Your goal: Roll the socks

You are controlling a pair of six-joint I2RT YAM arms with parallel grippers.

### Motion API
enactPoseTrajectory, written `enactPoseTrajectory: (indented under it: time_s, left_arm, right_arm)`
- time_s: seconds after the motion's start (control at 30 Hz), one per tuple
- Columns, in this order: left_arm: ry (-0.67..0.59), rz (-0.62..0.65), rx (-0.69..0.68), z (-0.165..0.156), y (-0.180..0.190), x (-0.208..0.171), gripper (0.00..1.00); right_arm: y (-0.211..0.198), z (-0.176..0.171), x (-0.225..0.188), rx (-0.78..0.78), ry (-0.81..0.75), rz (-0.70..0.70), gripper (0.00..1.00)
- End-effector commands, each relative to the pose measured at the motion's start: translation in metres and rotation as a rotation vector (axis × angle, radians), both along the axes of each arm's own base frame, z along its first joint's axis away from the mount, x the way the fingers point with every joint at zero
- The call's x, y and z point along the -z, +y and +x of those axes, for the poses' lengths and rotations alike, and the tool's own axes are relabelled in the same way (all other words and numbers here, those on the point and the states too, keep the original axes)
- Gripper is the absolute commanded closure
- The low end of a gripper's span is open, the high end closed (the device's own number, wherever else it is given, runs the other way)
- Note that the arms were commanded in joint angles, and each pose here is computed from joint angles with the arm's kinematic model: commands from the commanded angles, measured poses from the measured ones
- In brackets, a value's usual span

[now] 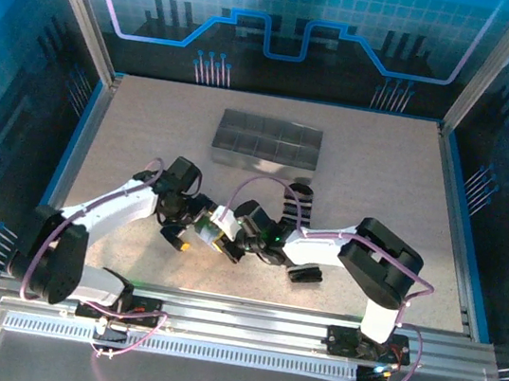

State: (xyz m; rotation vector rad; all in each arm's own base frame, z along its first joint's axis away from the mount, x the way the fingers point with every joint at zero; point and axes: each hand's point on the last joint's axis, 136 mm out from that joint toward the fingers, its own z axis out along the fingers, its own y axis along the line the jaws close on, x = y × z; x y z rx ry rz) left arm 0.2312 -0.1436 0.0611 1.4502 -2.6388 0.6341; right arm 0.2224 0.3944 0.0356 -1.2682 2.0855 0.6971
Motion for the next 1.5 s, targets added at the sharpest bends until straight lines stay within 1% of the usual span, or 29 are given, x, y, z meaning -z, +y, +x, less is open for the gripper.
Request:
enactPoseTrajectory:
  time_s: [0.0,0.03,0.13,0.27,0.33,0.4,0.5,0.6,0.63,0.67,0.73,0.77,0.8,0.87,0.97,1.0,1.1,1.17,1.27,1.47]
  left_arm:
    - [-0.045,-0.055,0.028,-0.003,-0.005,-0.003,0.05]
    - [-0.064,-0.071,0.035,-0.001,-0.007,-0.003,0.08]
    - [-0.071,-0.1,0.05,-0.002,-0.011,0.001,0.15]
    - [-0.055,-0.101,0.071,-0.002,-0.014,0.012,0.3]
    - [-0.042,-0.099,0.081,-0.002,-0.016,0.019,0.33]
    - [-0.018,-0.087,0.099,-0.003,-0.018,0.029,0.35]
    - [0.027,-0.046,0.137,-0.01,-0.019,0.047,0.44]
    - [0.108,-0.001,0.165,-0.027,-0.017,0.067,0.52]
    - [0.135,0.014,0.17,-0.033,-0.016,0.072,0.54]
    - [0.161,0.031,0.171,-0.039,-0.014,0.075,0.58]
    - [0.207,0.053,0.178,-0.049,-0.011,0.077,0.67]
    - [0.224,0.065,0.183,-0.053,-0.01,0.076,0.72]
    - [0.236,0.078,0.19,-0.055,-0.008,0.074,0.74]
    - [0.25,0.088,0.199,-0.057,-0.007,0.072,0.78]
    - [0.263,0.093,0.201,-0.055,-0.008,0.064,0.79]
    - [0.264,0.095,0.202,-0.054,-0.009,0.061,0.79]
    - [0.262,0.093,0.205,-0.048,-0.013,0.054,0.79]
    - [0.264,0.09,0.209,-0.044,-0.015,0.052,0.79]
    - [0.266,0.083,0.21,-0.041,-0.018,0.052,0.8]
    - [0.265,0.071,0.21,-0.038,-0.023,0.054,0.8]
  right_arm:
    - [-0.059,-0.031,0.074,0.054,0.31,-0.212,1.0]
    - [-0.061,-0.03,0.076,0.06,0.337,-0.205,1.0]
    - [-0.066,-0.029,0.08,0.085,0.412,-0.191,1.0]
    - [-0.072,-0.032,0.089,0.11,0.505,-0.179,1.0]
    - [-0.075,-0.033,0.093,0.123,0.534,-0.181,1.0]
    - [-0.077,-0.033,0.096,0.139,0.55,-0.176,1.0]
    - [-0.078,-0.03,0.098,0.158,0.562,-0.168,1.0]
    - [-0.075,-0.024,0.094,0.157,0.535,-0.159,1.0]
    - [-0.073,-0.021,0.09,0.144,0.512,-0.152,0.99]
    - [-0.07,-0.019,0.084,0.128,0.482,-0.146,0.95]
    - [-0.061,-0.016,0.066,0.065,0.381,-0.134,0.81]
    - [-0.056,-0.015,0.055,0.033,0.302,-0.131,0.73]
    - [-0.052,-0.014,0.044,0.003,0.221,-0.132,0.67]
    - [-0.047,-0.012,0.023,-0.032,0.058,-0.136,0.58]
    - [-0.041,-0.012,-0.007,-0.065,-0.207,-0.144,0.46]
    - [-0.038,-0.014,-0.014,-0.08,-0.273,-0.151,0.43]
    - [-0.033,-0.013,-0.026,-0.089,-0.404,-0.204,0.42]
    - [-0.029,-0.011,-0.03,-0.086,-0.468,-0.227,0.4]
    - [-0.018,-0.015,-0.034,-0.11,-0.474,-0.209,0.39]
    - [-0.005,-0.02,-0.016,-0.122,-0.418,-0.227,0.43]
